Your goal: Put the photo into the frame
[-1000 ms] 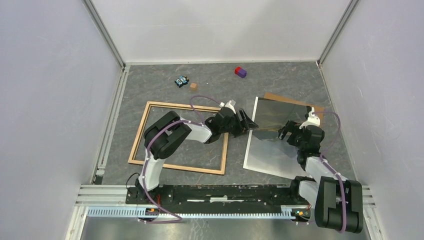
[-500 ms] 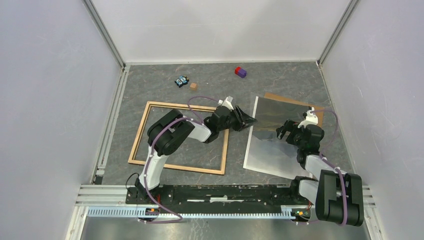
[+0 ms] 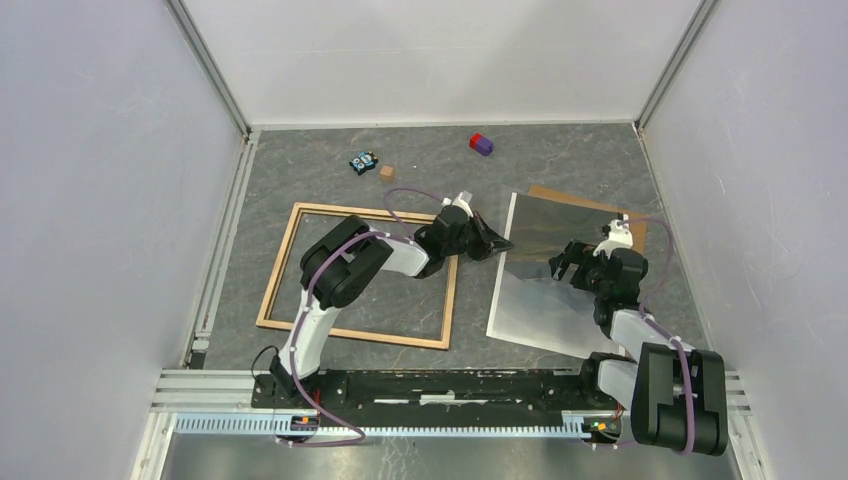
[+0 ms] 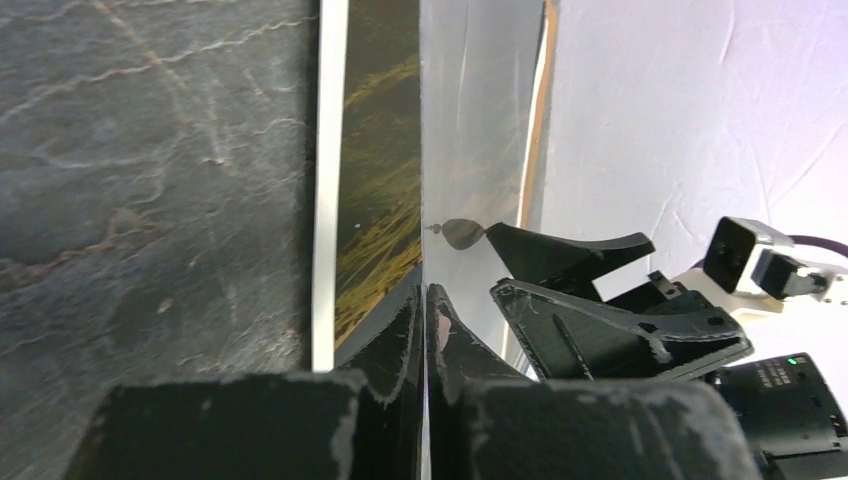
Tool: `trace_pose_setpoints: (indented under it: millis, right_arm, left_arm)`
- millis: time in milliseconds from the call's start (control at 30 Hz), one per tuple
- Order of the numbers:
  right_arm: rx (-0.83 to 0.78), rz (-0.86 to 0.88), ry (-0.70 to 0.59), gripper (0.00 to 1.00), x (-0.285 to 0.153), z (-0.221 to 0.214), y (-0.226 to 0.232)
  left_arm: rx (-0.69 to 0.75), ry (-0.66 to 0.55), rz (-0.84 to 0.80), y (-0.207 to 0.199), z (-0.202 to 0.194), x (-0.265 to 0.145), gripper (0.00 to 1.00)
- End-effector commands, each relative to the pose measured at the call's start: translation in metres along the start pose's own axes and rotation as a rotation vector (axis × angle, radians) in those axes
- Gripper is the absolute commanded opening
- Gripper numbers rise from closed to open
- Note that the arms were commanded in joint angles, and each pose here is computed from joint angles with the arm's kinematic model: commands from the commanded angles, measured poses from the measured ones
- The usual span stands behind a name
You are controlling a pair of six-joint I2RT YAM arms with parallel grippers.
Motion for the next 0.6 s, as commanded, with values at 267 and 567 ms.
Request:
trace_pose_setpoints:
  millis: [267, 567]
  right_arm:
    - [-0.17, 0.071, 0.241, 0.98, -0.008, 0.007, 0.039]
    - [-0.179, 0.21, 0.163, 0.98, -0.025, 0.042, 0.088]
  left_arm:
    - [0.036, -0.186, -0.153, -0.059, 0.064, -0.098, 0.02]
    - [-0.005, -0.616, -0.086, -0.043, 0.109, -0.223, 0.02]
Point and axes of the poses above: each gripper's point midway between its finger pads, its own x axis out along the fingers, its own y axis along the line the jaws close on, z = x × y, the point moved 8 cm from there along -x, back along the fingers, and after that the axes turned 14 degrees about -x, right-handed, at the moved point
